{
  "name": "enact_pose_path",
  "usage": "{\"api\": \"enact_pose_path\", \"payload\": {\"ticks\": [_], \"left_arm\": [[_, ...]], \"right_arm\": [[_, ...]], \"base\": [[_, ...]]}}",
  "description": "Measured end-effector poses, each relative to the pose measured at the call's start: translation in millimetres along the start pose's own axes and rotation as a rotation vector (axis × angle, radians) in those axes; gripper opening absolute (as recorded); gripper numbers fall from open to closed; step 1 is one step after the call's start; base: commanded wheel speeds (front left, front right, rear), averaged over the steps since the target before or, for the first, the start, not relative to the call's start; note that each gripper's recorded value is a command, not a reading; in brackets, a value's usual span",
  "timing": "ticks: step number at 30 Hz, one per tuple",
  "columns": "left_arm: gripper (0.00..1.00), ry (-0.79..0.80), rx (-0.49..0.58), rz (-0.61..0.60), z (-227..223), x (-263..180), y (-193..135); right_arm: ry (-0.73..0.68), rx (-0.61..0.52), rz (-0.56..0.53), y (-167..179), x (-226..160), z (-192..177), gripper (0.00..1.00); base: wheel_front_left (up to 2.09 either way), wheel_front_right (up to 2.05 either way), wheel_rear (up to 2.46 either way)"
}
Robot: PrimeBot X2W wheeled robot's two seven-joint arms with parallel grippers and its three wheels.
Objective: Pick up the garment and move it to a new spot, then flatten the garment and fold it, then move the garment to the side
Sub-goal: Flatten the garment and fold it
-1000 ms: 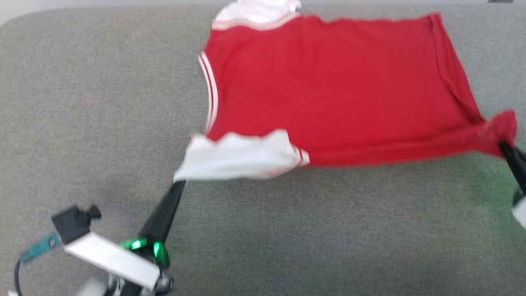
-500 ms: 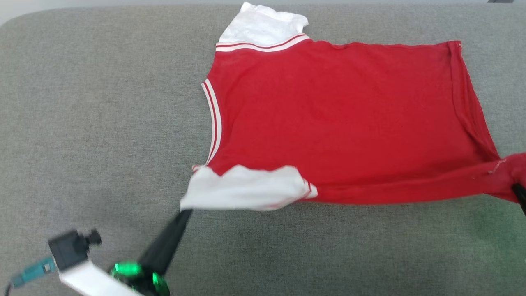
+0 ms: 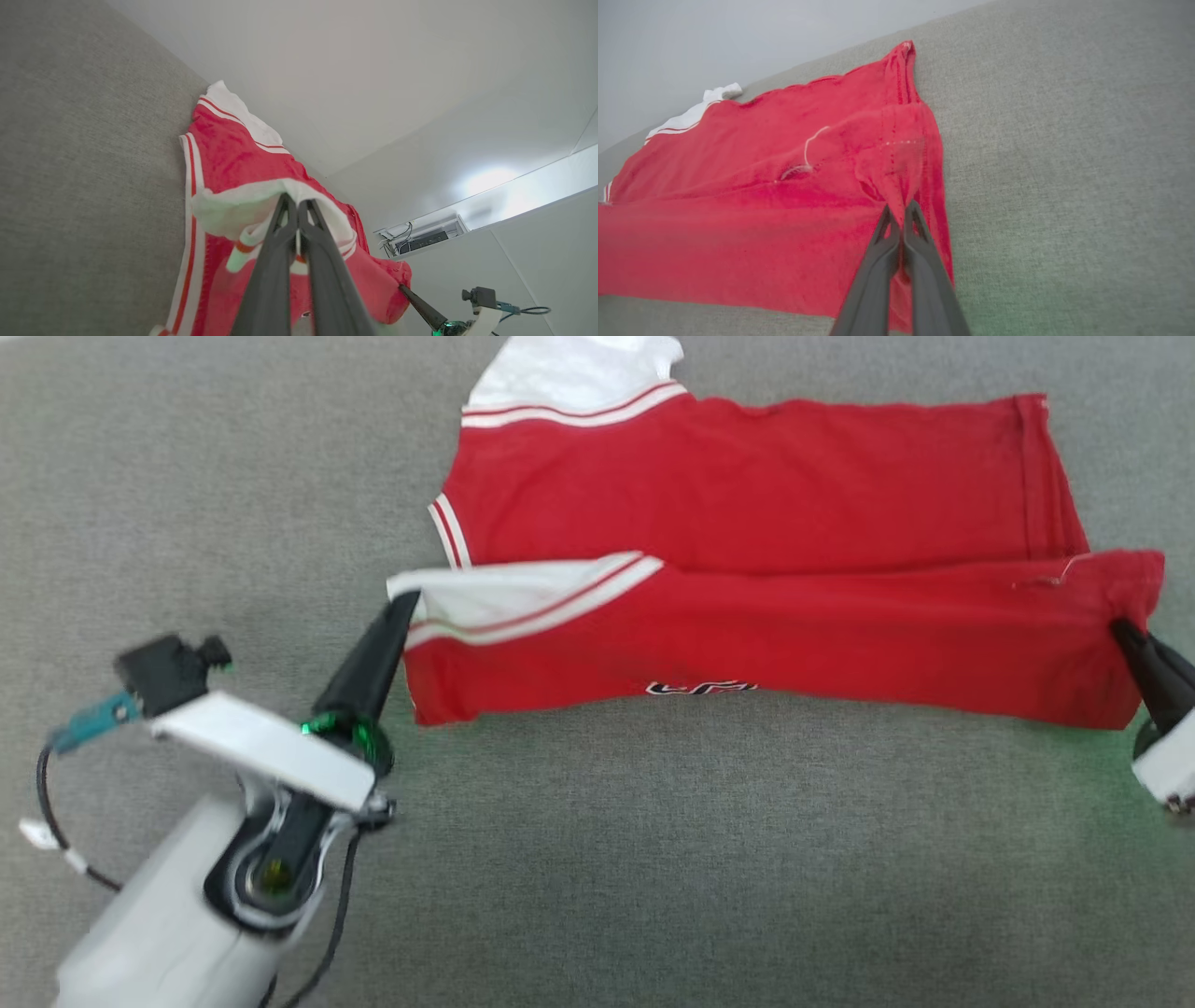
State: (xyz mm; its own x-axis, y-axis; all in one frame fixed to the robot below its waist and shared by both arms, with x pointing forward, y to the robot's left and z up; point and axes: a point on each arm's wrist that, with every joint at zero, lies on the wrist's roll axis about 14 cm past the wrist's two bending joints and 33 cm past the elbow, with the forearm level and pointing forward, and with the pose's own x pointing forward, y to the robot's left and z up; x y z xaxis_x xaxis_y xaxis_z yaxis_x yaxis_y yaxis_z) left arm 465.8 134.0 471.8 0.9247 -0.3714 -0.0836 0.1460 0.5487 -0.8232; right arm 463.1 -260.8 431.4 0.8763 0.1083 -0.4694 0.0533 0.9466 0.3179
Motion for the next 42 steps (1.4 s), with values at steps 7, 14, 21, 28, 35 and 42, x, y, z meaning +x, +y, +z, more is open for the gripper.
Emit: {"api": "enact_pose_path", "payload": {"ticks": [7, 14, 21, 28, 35, 42], "left_arm": [[0.00, 0.019, 0.038, 0.090, -5, 28, 35], [0.00, 0.071, 0.128, 0.177, -20, 39, 70], [1.00, 0.130, 0.356, 0.144, -14, 29, 70], [1.00, 0.172, 0.630, 0.054, 33, 19, 40], [1.00, 0.588, 0.697, 0.162, 11, -14, 44], [1.00, 0.790, 0.625, 0.198, -16, -18, 37]], "right_arm": [[0.048, 0.046, -0.013, -4, 31, -16, 0.00], [0.070, 0.051, -0.031, -13, 50, -30, 0.00], [0.018, -0.043, -0.029, -14, 43, -20, 1.00], [-0.076, -0.073, -0.034, -18, 20, 4, 1.00], [-0.132, -0.089, 0.001, -5, 8, 21, 1.00], [-0.126, -0.082, 0.009, 1, 4, 16, 1.00]], "base": [[0.00, 0.00, 0.00], [0.00, 0.00, 0.00], [0.00, 0.00, 0.00], [0.00, 0.00, 0.00], [0.00, 0.00, 0.00], [0.00, 0.00, 0.00]]}}
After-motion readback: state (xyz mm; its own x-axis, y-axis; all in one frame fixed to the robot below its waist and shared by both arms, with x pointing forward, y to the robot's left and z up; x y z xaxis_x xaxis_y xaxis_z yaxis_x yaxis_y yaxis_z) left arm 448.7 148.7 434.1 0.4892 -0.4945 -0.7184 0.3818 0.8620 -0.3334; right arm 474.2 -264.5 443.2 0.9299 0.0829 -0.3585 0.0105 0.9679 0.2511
